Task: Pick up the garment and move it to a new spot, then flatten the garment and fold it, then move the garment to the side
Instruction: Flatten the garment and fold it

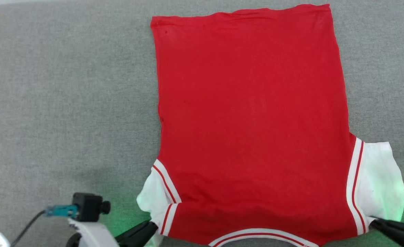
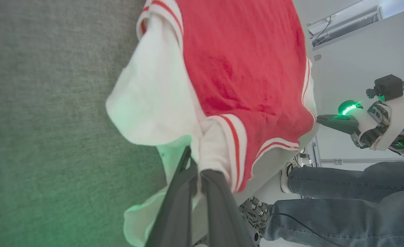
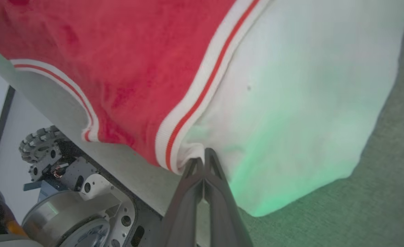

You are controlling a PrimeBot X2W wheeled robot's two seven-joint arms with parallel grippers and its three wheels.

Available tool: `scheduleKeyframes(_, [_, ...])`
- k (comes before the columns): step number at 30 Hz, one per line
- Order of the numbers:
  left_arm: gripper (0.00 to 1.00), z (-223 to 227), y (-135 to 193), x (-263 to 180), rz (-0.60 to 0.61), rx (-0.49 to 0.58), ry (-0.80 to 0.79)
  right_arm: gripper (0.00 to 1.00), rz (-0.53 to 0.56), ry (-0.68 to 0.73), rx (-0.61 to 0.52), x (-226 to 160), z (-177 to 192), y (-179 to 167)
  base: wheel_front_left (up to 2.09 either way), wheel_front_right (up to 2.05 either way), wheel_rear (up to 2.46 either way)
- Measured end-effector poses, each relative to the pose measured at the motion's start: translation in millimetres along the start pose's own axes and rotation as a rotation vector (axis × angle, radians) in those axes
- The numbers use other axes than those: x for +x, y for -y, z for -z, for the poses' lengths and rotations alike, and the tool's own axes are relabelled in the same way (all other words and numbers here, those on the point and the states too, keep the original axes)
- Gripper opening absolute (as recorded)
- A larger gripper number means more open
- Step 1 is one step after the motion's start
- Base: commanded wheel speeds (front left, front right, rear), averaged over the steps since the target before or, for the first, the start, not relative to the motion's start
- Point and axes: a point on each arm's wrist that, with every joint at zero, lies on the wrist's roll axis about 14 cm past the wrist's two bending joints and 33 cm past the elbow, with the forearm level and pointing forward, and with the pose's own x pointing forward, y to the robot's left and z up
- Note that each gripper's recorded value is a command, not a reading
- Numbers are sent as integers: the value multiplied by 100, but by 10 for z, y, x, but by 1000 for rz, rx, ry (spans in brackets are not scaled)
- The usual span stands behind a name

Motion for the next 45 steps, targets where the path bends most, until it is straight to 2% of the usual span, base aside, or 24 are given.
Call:
scheduleKeyframes(5, [0, 70, -185, 140, -46, -18, 1, 0, 10, -76, -25, 229, 215, 29, 0, 0, 0])
scheduleKeyframes(8, [0, 123, -258, 207, -53, -20, -6, 0, 26, -83, -12, 324, 272, 70, 0, 0, 0])
scheduleKeyframes(13, [0, 168, -306, 271, -51, -32, -11, 0, 43, -72, -52, 409, 291, 125, 0, 0, 0])
scheduleKeyframes(15, [0, 170, -308, 288, -48, -32, -13, 37, 49, -50, -60, 409, 265, 137, 0, 0, 0])
scheduleKeyframes(16, [0, 171, -305, 297, -46, -30, -14, 98, 54, -38, -59, 404, 254, 147, 0, 0, 0])
scheduleKeyframes(17, [0, 169, -297, 304, -43, -26, -13, 100, 59, -29, -55, 388, 251, 158, 0, 0, 0])
scheduleKeyframes(21, [0, 176, -258, 316, -28, -11, -17, 100, 34, 11, -61, 299, 167, 70, 0, 0, 0])
scheduleKeyframes(25, [0, 163, -211, 313, -16, 5, -13, 100, 62, 100, -46, 1, -176, 171, 0, 0, 0])
scheduleKeyframes(30, [0, 111, -95, 347, 15, 35, 3, 100, 84, 254, -55, -355, -850, 279, 0, 0, 0])
scheduleKeyframes(35, [0, 19, 15, 431, 47, 72, 23, 100, 201, 372, -154, -505, -1621, 665, 0, 0, 0])
scheduleKeyframes(37, [0, -11, 42, 458, 56, 91, 24, 100, 246, 389, -190, -477, -1886, 810, 0, 0, 0])
scheduleKeyframes(40, [0, -58, 63, 493, 63, 103, 32, 100, 264, 389, -193, -235, -2217, 915, 0, 0, 0])
scheduleKeyframes(45, [0, -94, 72, 593, 86, 98, 46, 100, 351, 394, -162, 236, -2788, 1215, 0, 0, 0])
